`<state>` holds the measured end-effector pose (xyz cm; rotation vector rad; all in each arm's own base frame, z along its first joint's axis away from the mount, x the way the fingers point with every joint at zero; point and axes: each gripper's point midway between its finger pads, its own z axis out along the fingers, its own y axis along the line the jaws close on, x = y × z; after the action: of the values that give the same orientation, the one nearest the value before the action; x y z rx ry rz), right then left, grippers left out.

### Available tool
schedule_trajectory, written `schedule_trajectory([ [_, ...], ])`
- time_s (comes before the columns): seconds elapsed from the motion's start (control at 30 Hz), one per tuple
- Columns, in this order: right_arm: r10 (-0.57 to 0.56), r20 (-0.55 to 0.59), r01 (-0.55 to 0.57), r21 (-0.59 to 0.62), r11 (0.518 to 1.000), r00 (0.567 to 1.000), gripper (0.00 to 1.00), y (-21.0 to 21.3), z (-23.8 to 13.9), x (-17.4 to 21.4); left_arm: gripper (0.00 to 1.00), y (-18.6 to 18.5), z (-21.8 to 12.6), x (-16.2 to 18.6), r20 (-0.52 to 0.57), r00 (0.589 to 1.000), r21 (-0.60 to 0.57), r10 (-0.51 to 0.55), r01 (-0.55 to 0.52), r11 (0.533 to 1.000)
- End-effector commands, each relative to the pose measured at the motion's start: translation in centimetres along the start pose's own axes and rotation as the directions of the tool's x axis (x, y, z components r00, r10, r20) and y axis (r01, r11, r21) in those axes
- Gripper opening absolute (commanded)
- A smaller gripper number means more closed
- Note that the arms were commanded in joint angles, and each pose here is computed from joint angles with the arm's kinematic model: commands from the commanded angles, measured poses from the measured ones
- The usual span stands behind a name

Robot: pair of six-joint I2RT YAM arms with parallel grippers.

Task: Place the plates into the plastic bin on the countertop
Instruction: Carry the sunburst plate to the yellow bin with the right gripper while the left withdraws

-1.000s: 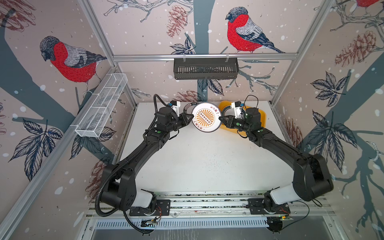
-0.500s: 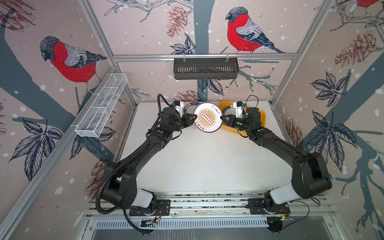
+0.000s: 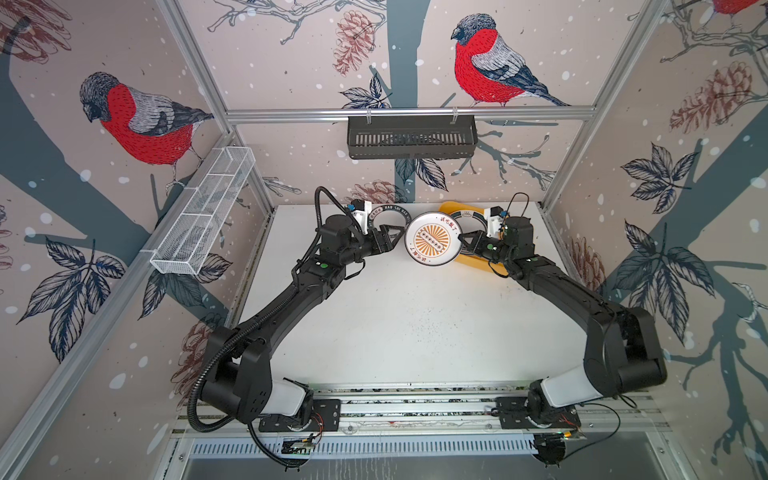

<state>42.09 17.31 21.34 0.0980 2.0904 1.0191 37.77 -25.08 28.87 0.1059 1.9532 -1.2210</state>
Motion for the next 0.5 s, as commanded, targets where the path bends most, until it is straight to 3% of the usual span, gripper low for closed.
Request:
schedule_trajectory([
  [0.0,-0.009,0.045,0.009,0.003,1.0,0.999,0.01,-0.2,-0.6,-1.3,0.79,-0.4,0.2,-0.3,0.016,0.999,0.018,0.031,-0.031,0.999],
  [0.47,0.008,0.133,-0.02,0.088,0.996,0.991,0.01,-3.4,-3.3,-4.1,0.88,-3.0,2.8,1.7,-0.05,0.994,0.133,0.095,-0.087,0.987],
])
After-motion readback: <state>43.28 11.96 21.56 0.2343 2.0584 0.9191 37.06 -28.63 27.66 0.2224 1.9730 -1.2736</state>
